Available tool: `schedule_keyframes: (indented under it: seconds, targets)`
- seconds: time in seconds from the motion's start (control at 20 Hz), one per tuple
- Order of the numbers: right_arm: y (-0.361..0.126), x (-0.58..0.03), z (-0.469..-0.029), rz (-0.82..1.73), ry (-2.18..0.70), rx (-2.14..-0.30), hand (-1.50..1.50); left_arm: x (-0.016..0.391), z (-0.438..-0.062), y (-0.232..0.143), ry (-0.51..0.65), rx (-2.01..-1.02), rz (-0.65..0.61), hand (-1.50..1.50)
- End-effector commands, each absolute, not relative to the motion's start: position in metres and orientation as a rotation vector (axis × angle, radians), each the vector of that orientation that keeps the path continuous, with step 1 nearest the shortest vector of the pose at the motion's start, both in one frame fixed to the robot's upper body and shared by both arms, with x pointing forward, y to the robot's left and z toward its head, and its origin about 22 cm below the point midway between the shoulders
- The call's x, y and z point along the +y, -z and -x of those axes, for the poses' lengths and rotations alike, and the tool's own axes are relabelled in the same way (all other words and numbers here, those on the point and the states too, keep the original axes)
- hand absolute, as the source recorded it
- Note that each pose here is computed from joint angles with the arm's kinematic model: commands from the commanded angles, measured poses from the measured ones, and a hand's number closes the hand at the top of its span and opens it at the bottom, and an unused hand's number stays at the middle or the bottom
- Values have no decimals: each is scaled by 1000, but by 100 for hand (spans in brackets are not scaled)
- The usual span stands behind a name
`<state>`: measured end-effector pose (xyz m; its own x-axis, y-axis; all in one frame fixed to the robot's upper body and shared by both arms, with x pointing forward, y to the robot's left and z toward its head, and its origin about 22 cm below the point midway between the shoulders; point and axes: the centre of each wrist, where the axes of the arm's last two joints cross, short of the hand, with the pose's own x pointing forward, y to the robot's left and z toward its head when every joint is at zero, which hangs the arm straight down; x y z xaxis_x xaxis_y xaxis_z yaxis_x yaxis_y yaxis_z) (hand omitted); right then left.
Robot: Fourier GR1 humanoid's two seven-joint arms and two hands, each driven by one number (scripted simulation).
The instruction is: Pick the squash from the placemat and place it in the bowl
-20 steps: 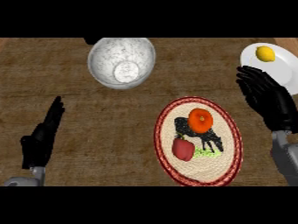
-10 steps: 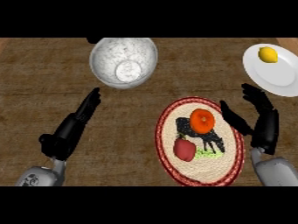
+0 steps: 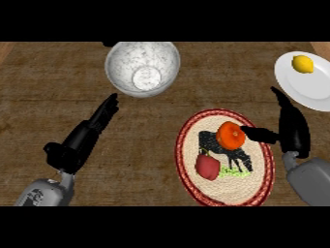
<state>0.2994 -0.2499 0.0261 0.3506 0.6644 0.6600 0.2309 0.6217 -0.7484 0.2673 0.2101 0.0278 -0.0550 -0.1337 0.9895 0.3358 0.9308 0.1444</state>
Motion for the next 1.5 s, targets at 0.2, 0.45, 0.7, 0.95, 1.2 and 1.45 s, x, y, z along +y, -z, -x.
schedule_keyframes:
  seconds: [0.2,0.45,0.7,0.95,1.2,1.45]
  targets:
    - [-78,-215,-318,712,-708,-728,-150,200,-269,-34,388,-1593,177,0]
    - [-131,-190,-336,620,-727,-577,-150,202,-268,-38,385,-1589,183,0]
    - [-140,-158,-347,578,-733,-513,-150,212,-273,-31,385,-1603,176,0]
    - [-138,-154,-350,582,-734,-480,-150,196,-269,-20,375,-1581,161,0]
    - [-127,-136,-345,636,-760,-506,-150,198,-273,-39,368,-1589,160,0]
    - [-104,-126,-332,692,-756,-546,-150,207,-276,-31,376,-1604,167,0]
